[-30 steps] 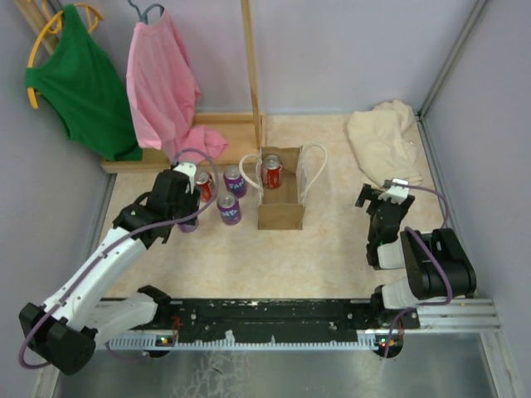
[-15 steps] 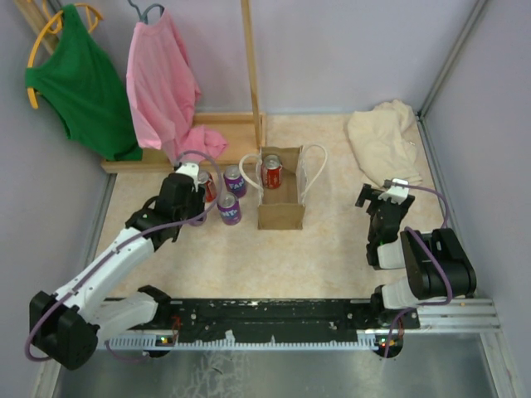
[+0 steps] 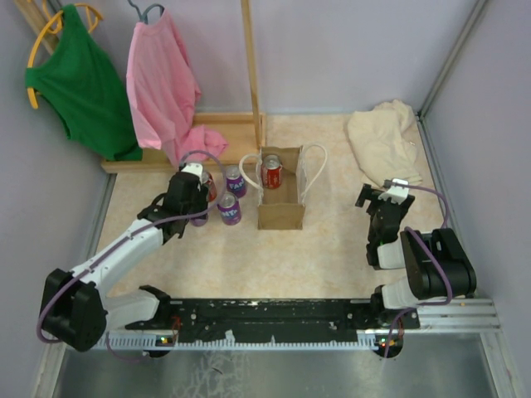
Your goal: Take the beverage out of the canvas bag
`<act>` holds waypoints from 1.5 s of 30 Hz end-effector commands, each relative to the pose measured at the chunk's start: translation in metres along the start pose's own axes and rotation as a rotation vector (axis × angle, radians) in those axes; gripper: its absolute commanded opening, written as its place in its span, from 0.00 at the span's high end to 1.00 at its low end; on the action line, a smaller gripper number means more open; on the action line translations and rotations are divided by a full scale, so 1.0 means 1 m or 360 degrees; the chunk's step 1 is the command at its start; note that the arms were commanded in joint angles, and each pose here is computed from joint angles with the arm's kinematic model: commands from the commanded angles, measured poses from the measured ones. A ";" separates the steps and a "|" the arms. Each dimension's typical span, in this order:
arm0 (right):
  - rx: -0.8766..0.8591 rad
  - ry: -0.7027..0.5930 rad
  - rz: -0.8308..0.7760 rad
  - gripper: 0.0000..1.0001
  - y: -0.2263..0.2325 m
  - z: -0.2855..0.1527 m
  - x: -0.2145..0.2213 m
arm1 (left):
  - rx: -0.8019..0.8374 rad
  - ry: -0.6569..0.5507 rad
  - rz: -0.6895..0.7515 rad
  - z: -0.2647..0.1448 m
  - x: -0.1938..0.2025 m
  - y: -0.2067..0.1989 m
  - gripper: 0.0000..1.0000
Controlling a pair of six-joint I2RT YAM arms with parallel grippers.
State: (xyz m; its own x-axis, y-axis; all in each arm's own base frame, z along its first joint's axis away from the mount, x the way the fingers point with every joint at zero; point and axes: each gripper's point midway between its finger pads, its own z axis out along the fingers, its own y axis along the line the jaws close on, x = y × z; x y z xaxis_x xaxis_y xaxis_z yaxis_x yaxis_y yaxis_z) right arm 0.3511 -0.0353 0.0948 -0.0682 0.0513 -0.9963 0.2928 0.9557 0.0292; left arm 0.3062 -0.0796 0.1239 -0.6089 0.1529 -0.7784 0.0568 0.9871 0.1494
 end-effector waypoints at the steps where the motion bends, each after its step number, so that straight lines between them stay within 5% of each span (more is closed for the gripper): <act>1: 0.0013 -0.0080 0.0013 0.01 0.001 0.004 -0.014 | -0.0016 -0.0114 -0.0117 0.009 -0.022 -0.001 0.94; 10: 0.0014 -0.0081 0.0013 0.01 0.001 0.004 -0.014 | 0.0011 -0.0081 -0.0164 0.012 -0.016 -0.007 0.57; 18: 0.0013 -0.0078 0.0012 0.01 0.001 0.004 -0.014 | -0.0016 -0.0103 -0.0184 0.002 -0.025 -0.001 0.02; 25: 0.0012 -0.0079 0.0012 0.01 0.002 0.004 -0.014 | -0.0011 -0.0174 -0.0210 -0.014 -0.044 0.005 0.00; 32: 0.0013 -0.0078 0.0012 0.01 0.001 0.004 -0.014 | 0.0236 -0.0583 -0.0131 -0.084 -0.143 0.001 0.00; 37: 0.0012 -0.0081 0.0013 0.01 0.002 0.004 -0.014 | 0.0590 -0.0815 -0.0035 -0.132 -0.199 -0.029 0.00; 45: 0.0014 -0.0080 0.0013 0.01 0.001 0.004 -0.014 | 0.0896 -0.0927 0.0300 -0.156 -0.233 -0.107 0.07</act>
State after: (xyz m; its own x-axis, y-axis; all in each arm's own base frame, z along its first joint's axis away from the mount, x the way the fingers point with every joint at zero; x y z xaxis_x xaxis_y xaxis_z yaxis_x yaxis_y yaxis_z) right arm 0.3511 -0.0353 0.0948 -0.0682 0.0513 -0.9963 0.2928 0.9557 0.0292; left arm 0.3216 -0.1842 0.3841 -0.1004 0.0616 -0.9930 0.4675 0.8840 0.0076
